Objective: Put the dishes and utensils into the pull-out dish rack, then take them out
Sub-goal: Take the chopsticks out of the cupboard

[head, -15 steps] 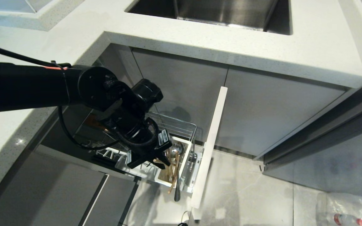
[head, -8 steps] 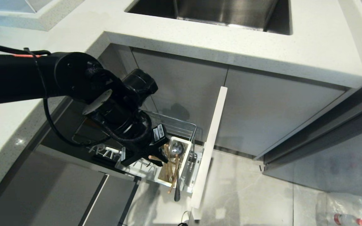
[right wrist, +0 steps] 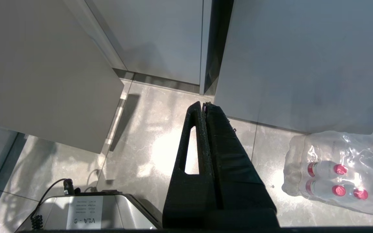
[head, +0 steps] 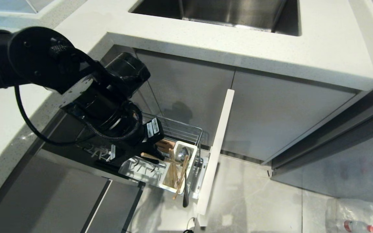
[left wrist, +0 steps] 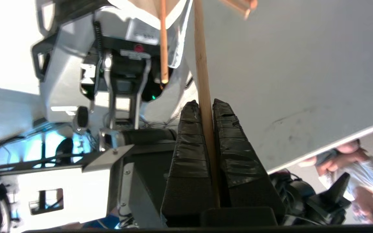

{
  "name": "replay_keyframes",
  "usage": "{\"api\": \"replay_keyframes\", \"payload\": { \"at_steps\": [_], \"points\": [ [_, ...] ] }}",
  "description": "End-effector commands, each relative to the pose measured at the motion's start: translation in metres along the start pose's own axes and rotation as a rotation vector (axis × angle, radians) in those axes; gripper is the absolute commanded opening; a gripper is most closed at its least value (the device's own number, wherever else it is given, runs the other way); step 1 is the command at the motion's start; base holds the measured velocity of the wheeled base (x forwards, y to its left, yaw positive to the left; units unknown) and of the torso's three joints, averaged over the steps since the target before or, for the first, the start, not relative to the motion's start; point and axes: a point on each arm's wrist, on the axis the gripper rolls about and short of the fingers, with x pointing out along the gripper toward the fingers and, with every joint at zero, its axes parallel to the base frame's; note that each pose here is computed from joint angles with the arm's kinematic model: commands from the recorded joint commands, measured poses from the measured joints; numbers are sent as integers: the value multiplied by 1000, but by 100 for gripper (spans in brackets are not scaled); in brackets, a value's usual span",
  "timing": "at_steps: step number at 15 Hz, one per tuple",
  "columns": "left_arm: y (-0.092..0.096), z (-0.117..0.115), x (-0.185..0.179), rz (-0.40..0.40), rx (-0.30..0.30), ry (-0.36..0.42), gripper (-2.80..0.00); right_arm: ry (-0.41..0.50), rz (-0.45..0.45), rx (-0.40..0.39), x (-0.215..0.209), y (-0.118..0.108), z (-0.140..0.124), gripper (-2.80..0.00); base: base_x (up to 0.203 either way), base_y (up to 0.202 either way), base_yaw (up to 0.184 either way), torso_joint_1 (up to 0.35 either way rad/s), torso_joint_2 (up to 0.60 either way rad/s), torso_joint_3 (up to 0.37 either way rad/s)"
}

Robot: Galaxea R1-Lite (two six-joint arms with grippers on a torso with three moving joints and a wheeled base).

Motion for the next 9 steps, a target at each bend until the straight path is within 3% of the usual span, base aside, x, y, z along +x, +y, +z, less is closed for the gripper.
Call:
{"api": "replay_keyframes", "payload": {
  "at_steps": [1, 4, 9],
  "points": [
    [1, -4, -8, 8, 0, 4, -280, 2, 0, 0, 0, 0, 0, -280, 0, 0, 0, 0, 0, 0],
    [2, -8, -10, 49, 11, 0, -280, 2, -1, 0, 0, 0, 0, -280, 0, 0, 0, 0, 0, 0],
    [1, -27, -45, 4, 48, -10, -280, 3, -1, 0, 0, 0, 0, -280, 0, 0, 0, 0, 0, 0]
  ]
}}
